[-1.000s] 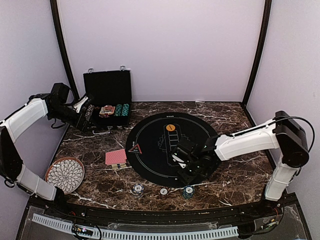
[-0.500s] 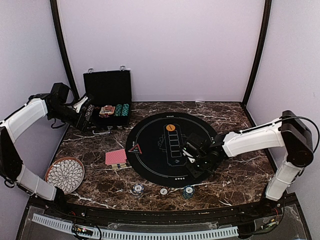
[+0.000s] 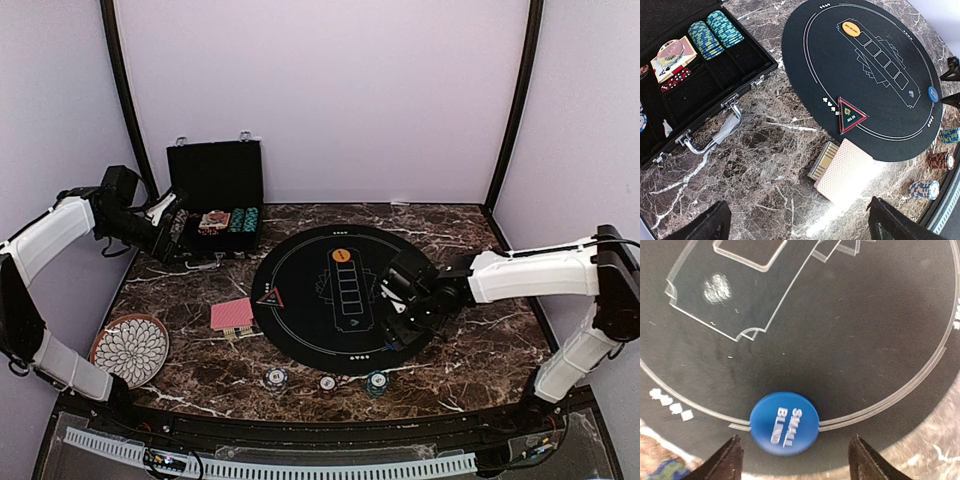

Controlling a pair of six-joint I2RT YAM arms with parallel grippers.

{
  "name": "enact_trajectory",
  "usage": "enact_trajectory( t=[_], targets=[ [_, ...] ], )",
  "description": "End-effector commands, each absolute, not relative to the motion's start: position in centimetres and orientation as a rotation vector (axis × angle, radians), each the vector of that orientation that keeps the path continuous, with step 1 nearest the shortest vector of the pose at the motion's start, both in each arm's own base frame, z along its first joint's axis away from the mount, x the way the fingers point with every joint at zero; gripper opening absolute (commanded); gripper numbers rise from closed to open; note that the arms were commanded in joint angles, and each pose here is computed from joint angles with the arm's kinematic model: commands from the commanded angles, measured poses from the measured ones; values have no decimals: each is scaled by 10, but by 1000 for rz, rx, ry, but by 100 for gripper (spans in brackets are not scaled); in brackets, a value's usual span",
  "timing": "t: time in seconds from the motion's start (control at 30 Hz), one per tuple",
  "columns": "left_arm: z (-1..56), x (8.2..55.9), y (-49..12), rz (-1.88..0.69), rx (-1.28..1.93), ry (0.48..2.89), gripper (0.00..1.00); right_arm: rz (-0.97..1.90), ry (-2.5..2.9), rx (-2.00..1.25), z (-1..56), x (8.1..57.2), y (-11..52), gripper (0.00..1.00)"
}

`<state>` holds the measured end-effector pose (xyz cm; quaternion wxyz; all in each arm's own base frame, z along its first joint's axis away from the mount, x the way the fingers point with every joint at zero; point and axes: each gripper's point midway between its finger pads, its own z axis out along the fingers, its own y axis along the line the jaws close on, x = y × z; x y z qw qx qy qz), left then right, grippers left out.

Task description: Distribute texas hold em gaming equipment

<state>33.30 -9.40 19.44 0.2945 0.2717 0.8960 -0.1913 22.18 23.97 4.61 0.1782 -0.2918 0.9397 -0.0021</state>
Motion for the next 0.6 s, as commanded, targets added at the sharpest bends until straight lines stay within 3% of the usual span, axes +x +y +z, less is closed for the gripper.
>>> enact_trajectory(
  t=[0.0, 0.33, 0.57],
  targets=[
    [210, 323, -95, -491, 759, 2357, 99, 108, 2581, -800, 103, 218, 252, 77],
    [214, 323, -94, -477, 767, 2355, 99, 329, 2579, -1062, 112, 126, 308, 88],
    [216, 319, -94, -483, 762, 2355, 99, 278, 2586, -1111, 89, 113, 315, 90]
  ],
)
